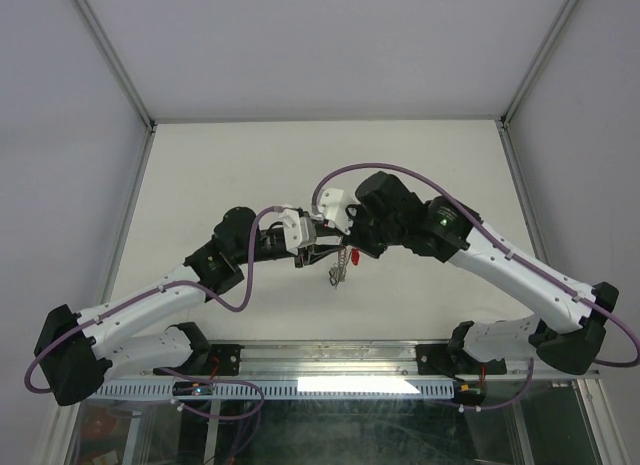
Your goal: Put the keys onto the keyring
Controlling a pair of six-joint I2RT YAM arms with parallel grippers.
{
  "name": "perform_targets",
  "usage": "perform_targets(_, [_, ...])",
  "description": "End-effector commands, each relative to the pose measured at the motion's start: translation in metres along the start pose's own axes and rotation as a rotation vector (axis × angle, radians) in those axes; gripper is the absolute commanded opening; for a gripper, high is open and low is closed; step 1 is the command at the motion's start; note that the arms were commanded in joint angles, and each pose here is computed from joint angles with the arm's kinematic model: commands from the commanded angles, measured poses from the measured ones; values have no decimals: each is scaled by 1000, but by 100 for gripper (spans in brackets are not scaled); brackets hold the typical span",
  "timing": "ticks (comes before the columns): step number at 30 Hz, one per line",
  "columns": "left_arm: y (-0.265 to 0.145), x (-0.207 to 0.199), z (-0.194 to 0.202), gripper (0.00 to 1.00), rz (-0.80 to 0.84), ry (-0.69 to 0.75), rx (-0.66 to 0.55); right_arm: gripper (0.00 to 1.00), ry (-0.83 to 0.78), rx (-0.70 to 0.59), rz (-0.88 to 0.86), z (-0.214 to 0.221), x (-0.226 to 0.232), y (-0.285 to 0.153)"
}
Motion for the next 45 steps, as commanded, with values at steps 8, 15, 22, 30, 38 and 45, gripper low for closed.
perform_targets(8, [3, 5, -9, 30, 1, 33, -9, 0, -62, -209, 34, -26, 0, -21])
perform_targets(15, [5, 6, -6, 14, 4, 28, 1, 0, -82, -221, 18, -29, 4, -19])
perform_targets(22, [5, 5, -1, 3, 10, 31, 17, 0, -100, -234, 19, -32, 4, -19])
perform_targets(30, [3, 4, -2, 0, 5, 39, 13, 0, -120, -277, 17, -35, 7, -21])
perform_targets(38, [-8, 6, -16, 0, -121, -80, -122, 29, -97, -466, 114, -42, 4, -37])
perform_targets(45, [-19, 2, -12, 0, -213, -215, -273, 38, 50, -603, 251, -49, -8, -56])
Point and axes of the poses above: each gripper's point midway between its finger pads, its own y axis out along the fingers, its own x axis along the line the jaws close on, z = x × y, the point moved 6 cm from there along -y, back along the fingers, and after that the axes turned 4 degrees about -y, right-handed, at the moved point
